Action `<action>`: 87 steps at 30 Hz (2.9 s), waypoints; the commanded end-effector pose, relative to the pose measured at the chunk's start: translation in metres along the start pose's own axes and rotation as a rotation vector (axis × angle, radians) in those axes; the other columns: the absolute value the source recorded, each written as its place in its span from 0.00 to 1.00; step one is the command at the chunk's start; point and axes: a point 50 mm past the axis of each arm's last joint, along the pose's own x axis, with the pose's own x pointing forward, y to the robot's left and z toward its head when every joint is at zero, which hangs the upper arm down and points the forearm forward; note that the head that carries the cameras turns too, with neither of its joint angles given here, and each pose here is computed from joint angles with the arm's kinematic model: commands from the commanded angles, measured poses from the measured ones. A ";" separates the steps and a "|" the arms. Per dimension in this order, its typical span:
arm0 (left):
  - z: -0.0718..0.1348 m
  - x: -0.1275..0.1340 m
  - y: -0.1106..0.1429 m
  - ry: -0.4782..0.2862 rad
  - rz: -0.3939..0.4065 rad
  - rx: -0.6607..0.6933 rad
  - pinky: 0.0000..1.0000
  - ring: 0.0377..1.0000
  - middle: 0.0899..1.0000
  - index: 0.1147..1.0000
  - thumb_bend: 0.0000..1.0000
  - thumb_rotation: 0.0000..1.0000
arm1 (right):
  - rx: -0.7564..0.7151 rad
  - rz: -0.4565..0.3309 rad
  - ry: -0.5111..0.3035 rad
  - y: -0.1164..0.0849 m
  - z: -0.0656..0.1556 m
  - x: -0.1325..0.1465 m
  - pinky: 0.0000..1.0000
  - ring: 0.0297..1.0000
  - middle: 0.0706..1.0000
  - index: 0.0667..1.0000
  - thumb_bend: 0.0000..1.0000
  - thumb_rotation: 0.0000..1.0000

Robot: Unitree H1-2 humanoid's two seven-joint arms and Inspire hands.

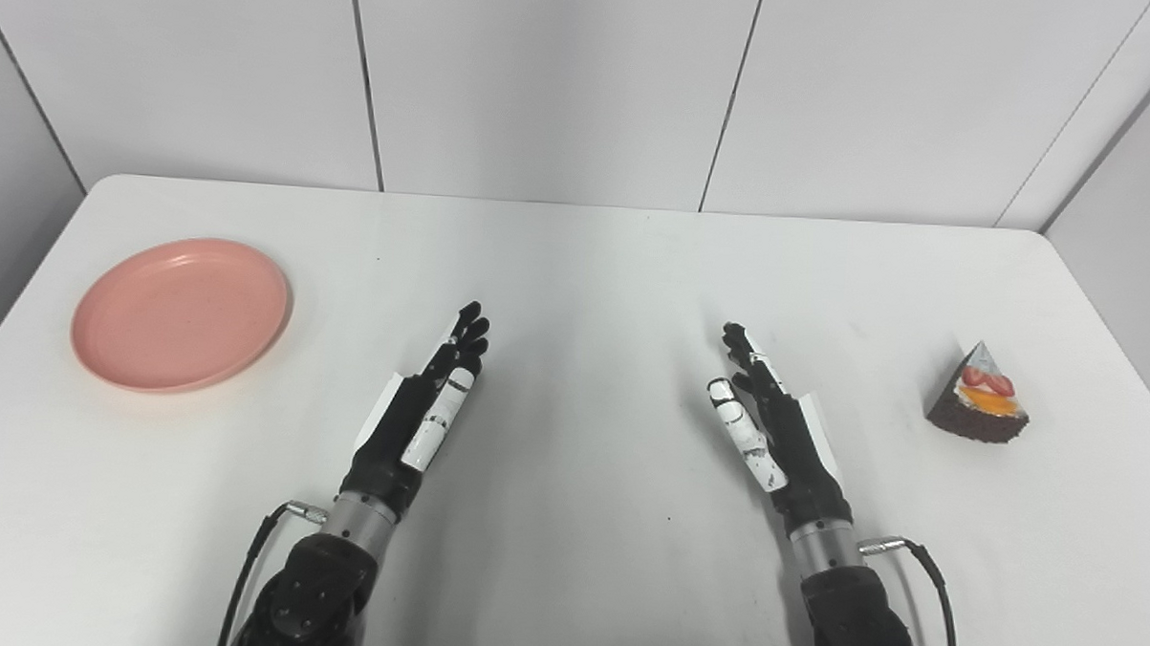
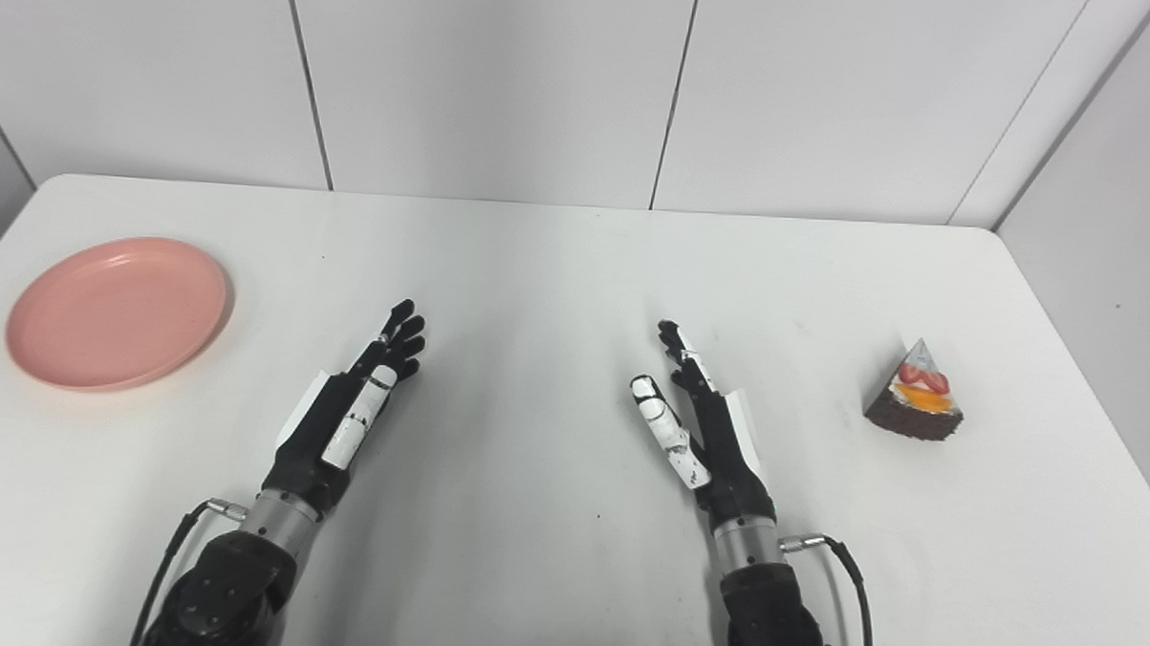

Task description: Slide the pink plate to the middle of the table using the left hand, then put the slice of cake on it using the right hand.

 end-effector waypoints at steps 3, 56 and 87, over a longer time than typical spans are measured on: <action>-0.025 -0.013 0.001 0.145 -0.006 0.011 0.94 0.97 0.98 0.97 0.41 0.99 | 0.002 0.024 -0.001 0.002 0.001 0.000 0.88 0.92 0.92 0.91 0.31 1.00; -0.026 -0.011 -0.001 0.148 -0.007 0.003 0.95 0.97 0.98 0.97 0.40 1.00 | 0.001 0.025 -0.003 0.002 -0.002 0.000 0.88 0.92 0.92 0.91 0.33 1.00; -0.025 -0.009 -0.007 0.158 -0.017 0.007 0.96 0.99 0.99 0.98 0.42 1.00 | -0.008 0.032 0.002 -0.002 -0.005 0.001 0.88 0.92 0.92 0.92 0.33 1.00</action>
